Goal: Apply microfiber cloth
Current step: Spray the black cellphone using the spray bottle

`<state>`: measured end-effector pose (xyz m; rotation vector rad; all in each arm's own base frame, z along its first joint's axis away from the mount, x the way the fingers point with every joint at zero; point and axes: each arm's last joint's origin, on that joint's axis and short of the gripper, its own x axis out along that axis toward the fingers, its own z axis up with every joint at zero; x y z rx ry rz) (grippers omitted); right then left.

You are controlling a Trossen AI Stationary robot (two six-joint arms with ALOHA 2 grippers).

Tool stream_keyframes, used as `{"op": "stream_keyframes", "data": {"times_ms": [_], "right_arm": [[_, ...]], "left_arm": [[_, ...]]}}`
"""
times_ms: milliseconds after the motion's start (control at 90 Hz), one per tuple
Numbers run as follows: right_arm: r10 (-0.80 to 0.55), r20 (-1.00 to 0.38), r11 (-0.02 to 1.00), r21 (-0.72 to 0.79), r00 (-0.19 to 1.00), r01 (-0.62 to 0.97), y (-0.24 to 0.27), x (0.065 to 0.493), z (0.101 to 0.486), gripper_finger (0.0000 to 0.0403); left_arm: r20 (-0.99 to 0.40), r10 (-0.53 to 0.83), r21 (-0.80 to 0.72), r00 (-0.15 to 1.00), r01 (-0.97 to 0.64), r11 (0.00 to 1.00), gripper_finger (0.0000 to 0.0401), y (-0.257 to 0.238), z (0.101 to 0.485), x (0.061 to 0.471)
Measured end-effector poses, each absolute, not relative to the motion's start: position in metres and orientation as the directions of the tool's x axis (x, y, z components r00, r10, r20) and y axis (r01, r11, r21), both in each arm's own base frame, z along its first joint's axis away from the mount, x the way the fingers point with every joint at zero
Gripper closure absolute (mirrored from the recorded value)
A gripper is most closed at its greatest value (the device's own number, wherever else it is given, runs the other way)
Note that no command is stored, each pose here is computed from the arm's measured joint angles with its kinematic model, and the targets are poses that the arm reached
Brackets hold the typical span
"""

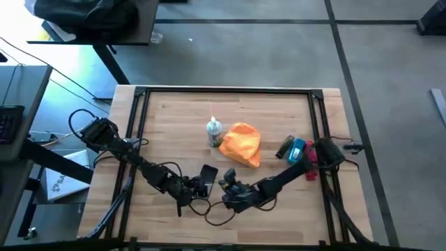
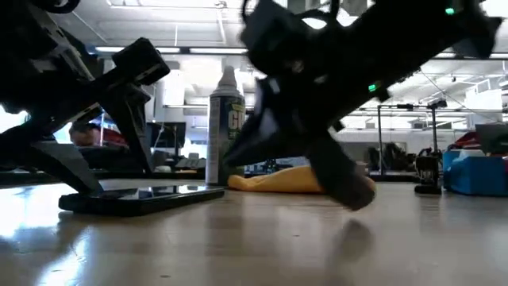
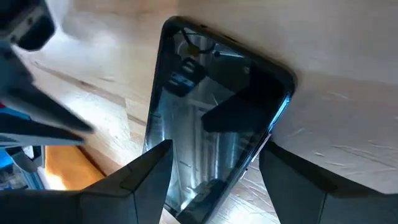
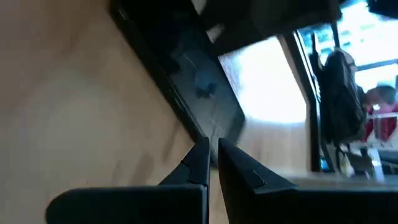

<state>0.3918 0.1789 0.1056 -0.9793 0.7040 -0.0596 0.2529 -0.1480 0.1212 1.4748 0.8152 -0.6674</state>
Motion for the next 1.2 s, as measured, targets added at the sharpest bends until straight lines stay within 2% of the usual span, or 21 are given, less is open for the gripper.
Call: {"op": "stream_keyframes", "data": {"times_ms": [122,278,433,544,678,844,1011,1200], "right_arm": [[-0.311,-0.547,0.598,-0.748,0.777,-0.287,0.177,0.408,0.105,0.0380],[-0.231,-0.613,0.625,-0.689,0.756,-0.368,0.177,0.416,0.105,0.0327],[-0.295,-0.626,0.574,-0.720,0.722,-0.390,0.184,0.408,0.110,0.0275],[-0.328,-0.630,0.528,-0.740,0.703,-0.417,0.196,0.399,0.113,0.0254],[-0.346,-0.653,0.488,-0.738,0.674,-0.466,0.205,0.389,0.112,0.0245],[-0.387,-0.656,0.501,-0.739,0.647,-0.450,0.206,0.383,0.112,0.0245],[-0.450,-0.609,0.429,-0.789,0.653,-0.441,0.217,0.380,0.120,0.0245],[-0.438,-0.681,0.450,-0.731,0.586,-0.513,0.225,0.376,0.135,0.0245]], "left_arm": [[-0.798,0.068,0.602,0.599,0.798,0.034,0.0181,-0.150,0.122,0.255],[-0.788,0.047,0.616,0.614,0.787,0.037,0.0181,-0.155,0.122,0.255],[-0.745,0.039,0.661,0.666,0.745,-0.089,0.0181,-0.169,0.120,0.253],[-0.725,0.038,0.683,0.687,0.725,-0.089,0.0181,-0.177,0.120,0.252],[-0.717,0.055,0.691,0.695,0.718,-0.079,0.0181,-0.183,0.118,0.253],[-0.717,0.088,0.688,0.691,0.723,-0.065,0.0181,-0.185,0.108,0.256],[-0.685,0.113,0.720,0.720,0.692,-0.048,0.0181,-0.186,0.103,0.259],[-0.657,0.098,0.750,0.748,0.661,-0.018,0.0181,-0.187,0.105,0.263]]}}
